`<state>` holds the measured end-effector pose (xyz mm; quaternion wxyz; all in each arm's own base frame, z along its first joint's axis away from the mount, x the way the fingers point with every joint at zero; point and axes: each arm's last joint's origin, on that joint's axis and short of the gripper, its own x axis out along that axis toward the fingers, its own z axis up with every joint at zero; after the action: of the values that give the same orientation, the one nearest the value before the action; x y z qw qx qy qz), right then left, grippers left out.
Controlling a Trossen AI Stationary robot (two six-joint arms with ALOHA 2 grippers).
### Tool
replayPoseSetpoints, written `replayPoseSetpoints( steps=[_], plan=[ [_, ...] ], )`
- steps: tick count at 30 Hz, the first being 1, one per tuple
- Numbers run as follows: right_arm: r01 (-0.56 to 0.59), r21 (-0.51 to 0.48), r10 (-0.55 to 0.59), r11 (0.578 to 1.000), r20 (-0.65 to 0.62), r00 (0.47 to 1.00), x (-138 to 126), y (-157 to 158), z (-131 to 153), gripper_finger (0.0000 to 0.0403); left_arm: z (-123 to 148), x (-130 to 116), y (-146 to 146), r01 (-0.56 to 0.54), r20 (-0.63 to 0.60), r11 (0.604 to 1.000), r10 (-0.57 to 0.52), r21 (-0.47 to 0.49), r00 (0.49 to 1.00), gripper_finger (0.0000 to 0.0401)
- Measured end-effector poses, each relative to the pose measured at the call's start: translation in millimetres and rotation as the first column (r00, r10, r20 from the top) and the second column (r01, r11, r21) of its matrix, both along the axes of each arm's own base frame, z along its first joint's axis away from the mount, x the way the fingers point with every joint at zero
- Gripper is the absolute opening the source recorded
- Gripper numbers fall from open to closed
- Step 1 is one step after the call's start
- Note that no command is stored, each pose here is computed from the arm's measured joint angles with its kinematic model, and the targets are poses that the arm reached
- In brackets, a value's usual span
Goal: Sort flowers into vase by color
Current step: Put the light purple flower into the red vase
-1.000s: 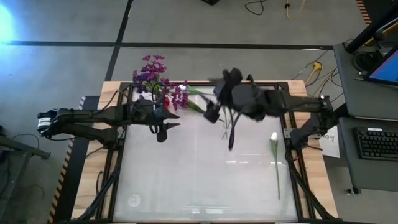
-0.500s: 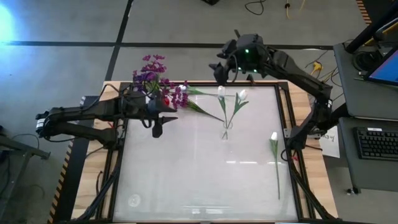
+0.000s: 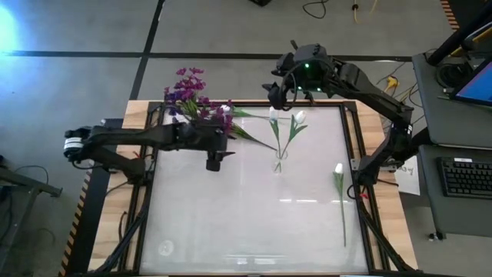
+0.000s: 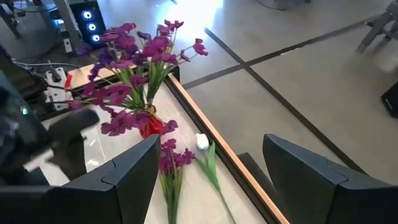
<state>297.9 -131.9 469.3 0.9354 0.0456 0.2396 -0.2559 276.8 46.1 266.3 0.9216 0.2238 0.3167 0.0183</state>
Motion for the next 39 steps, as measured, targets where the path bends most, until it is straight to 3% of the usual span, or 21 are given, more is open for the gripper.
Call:
replayPoseSetpoints(
  steps=[4,10,24,39],
  plan=[
    [-0.007,-0.012,0.007,1.000,-0.010,1.000,-0.5,0.0,0.0,0.0274,-20.0,15.8,2.4,0.071,-0.066,0.994,-0.066,0.080,0.996,0.0237],
    [-0.017,-0.026,0.017,1.000,-0.019,1.000,-0.6,0.3,0.1,0.0274,-34.6,42.1,8.7,0.105,-0.110,0.988,-0.093,0.116,0.990,0.0239],
    [-0.026,-0.013,0.025,1.000,-0.077,0.997,-3.2,1.8,-4.6,0.0274,-72.8,63.3,56.4,0.000,-0.174,0.994,0.019,0.106,0.985,0.0239],
    [-0.052,0.012,0.053,0.999,-0.083,0.995,0.6,13.6,-6.0,0.0274,-100.0,88.1,79.7,-0.030,-0.191,0.995,0.048,0.098,0.980,0.0239]
  ],
)
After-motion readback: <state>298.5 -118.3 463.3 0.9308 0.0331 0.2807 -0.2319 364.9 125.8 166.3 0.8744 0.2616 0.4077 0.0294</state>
